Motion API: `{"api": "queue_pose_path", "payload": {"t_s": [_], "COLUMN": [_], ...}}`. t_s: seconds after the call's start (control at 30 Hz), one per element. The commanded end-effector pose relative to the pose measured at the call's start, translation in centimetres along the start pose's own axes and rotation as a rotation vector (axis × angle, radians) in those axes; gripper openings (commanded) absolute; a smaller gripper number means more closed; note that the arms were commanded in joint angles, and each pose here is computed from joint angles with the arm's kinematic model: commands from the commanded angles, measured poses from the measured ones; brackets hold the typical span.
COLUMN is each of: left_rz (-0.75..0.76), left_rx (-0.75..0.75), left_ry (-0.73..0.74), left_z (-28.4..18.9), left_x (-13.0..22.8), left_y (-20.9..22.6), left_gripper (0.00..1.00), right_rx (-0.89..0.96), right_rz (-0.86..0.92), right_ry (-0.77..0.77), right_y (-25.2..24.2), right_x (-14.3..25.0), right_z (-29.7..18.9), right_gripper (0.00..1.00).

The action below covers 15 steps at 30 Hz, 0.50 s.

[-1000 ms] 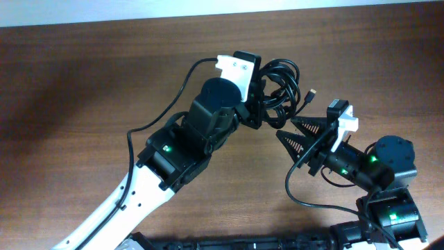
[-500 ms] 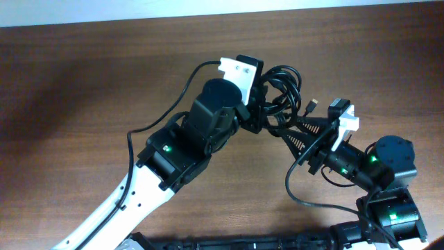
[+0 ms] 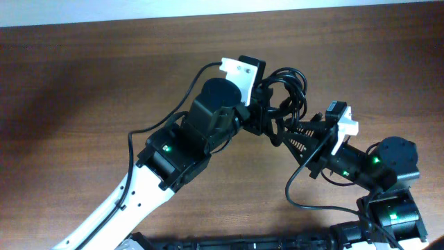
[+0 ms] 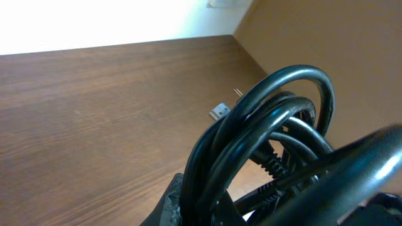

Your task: Untangle cables

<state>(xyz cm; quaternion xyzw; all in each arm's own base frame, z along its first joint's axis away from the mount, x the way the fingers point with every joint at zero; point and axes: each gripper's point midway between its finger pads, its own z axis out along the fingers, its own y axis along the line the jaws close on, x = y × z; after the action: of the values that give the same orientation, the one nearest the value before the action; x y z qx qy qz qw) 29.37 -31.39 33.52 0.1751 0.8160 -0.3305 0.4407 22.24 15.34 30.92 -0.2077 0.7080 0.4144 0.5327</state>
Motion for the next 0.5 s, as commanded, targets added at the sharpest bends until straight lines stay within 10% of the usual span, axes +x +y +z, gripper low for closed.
{"api": "queue_pose_path", "payload": {"t_s": [0.0, 0.13, 0.27, 0.47], "left_rz": [-0.008, -0.012, -0.012, -0.008], "left_rx": [0.135, 0.125, 0.116, 0.016], "left_ry": [0.008, 0.048, 0.068, 0.018], "left_z": [-1.1, -1.1, -1.1, -1.0], "left_x": [-0.7, 0.3, 0.8, -0.1], "left_y": [-2.9, -2.6, -2.4, -0.7], "left_gripper": [0.00, 0.00, 0.00, 0.00], "right_rx": [-0.028, -0.028, -0.033, -0.144], "right_rz": [-0.016, -0.016, -0.019, -0.095], "right_ry": [0.004, 0.004, 0.003, 0.017], "right_y": [0.5, 0.5, 0.6, 2.5], "right_x": [0.1, 0.1, 0.1, 0.3], "right_z": [0.0, 0.0, 0.0, -0.2], "right_gripper": [0.40, 0.41, 0.04, 0.04]}}
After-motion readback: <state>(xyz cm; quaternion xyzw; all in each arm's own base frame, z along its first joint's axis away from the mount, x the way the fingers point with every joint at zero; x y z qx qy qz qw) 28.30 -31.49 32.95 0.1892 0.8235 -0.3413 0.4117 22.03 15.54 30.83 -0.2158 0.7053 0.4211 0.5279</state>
